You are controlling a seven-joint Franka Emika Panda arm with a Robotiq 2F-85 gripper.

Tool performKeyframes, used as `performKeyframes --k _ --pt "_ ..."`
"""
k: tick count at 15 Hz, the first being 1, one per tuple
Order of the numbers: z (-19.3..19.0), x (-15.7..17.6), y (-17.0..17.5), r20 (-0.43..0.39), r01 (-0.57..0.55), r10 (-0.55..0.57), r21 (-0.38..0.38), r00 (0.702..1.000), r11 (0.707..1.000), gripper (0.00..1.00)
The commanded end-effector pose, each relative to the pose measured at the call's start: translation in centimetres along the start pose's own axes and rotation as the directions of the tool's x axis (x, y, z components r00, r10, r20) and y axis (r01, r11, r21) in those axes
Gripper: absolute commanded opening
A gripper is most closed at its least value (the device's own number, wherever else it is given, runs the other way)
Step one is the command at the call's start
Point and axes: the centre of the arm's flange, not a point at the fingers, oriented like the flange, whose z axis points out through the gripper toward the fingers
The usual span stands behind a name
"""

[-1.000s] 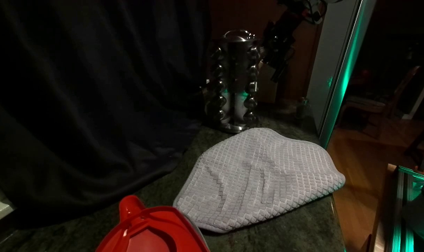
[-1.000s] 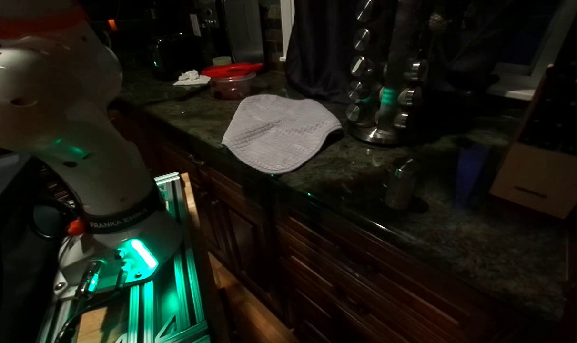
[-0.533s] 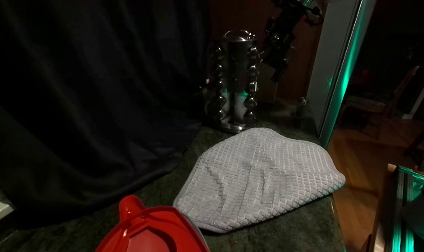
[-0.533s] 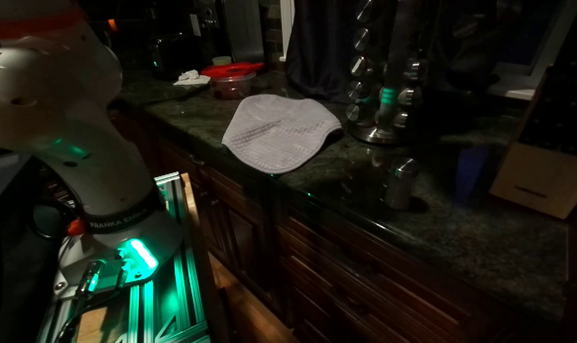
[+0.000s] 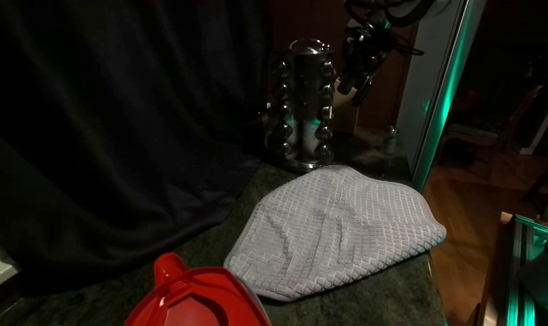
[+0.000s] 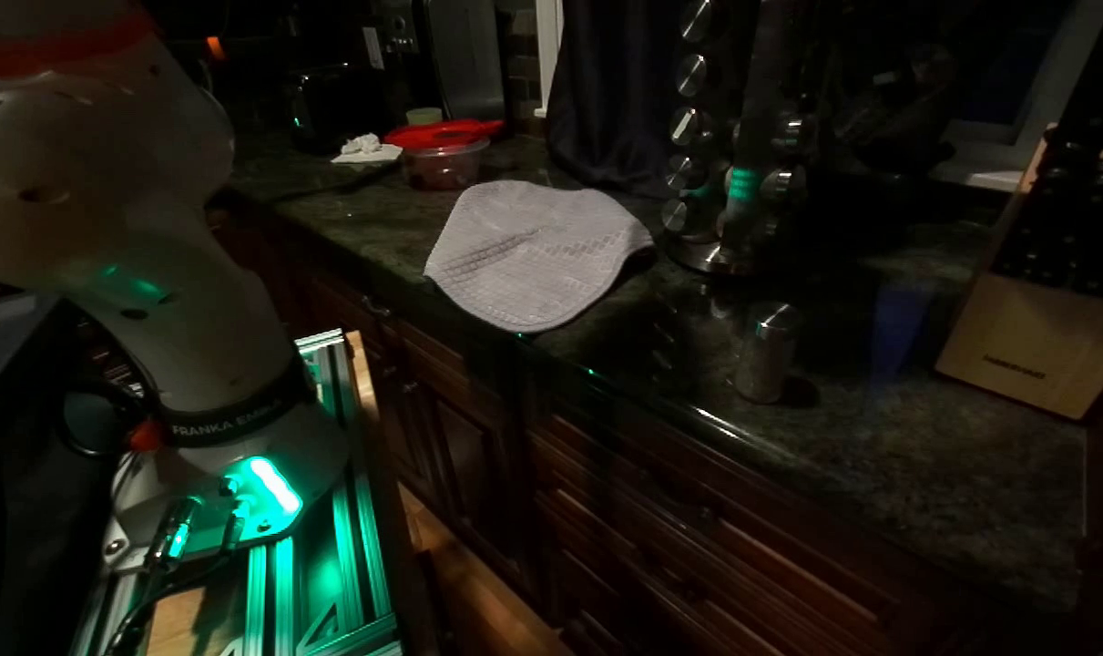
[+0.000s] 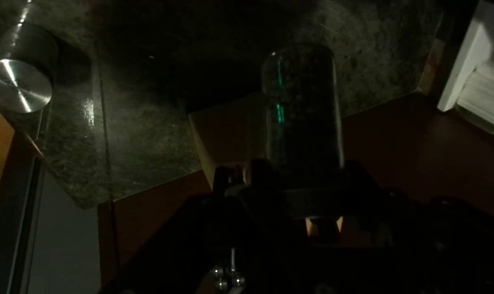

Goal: Rotate the silver stand then place one jar from the stand on the counter.

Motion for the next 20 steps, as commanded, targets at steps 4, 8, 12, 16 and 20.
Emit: performKeyframes --k 4,8,12,16,20 --pt "0.8 -5.8 5.0 -0.123 0.133 -0.138 -0.052 0.983 0.99 0.25" --pt "2.8 -8.1 7.3 -0.141 0.173 -0.186 -0.1 0.972 0.98 0.25" --pt "4.5 -10.5 8.9 -0.167 0.166 -0.182 -0.104 0.969 0.981 0.25" --pt "6.0 -13.3 10.2 -0.251 0.168 -0.179 -0.065 0.951 0.984 0.25" --pt "6.7 -15.0 11.2 -0.336 0.179 -0.182 -0.041 0.924 0.983 0.25"
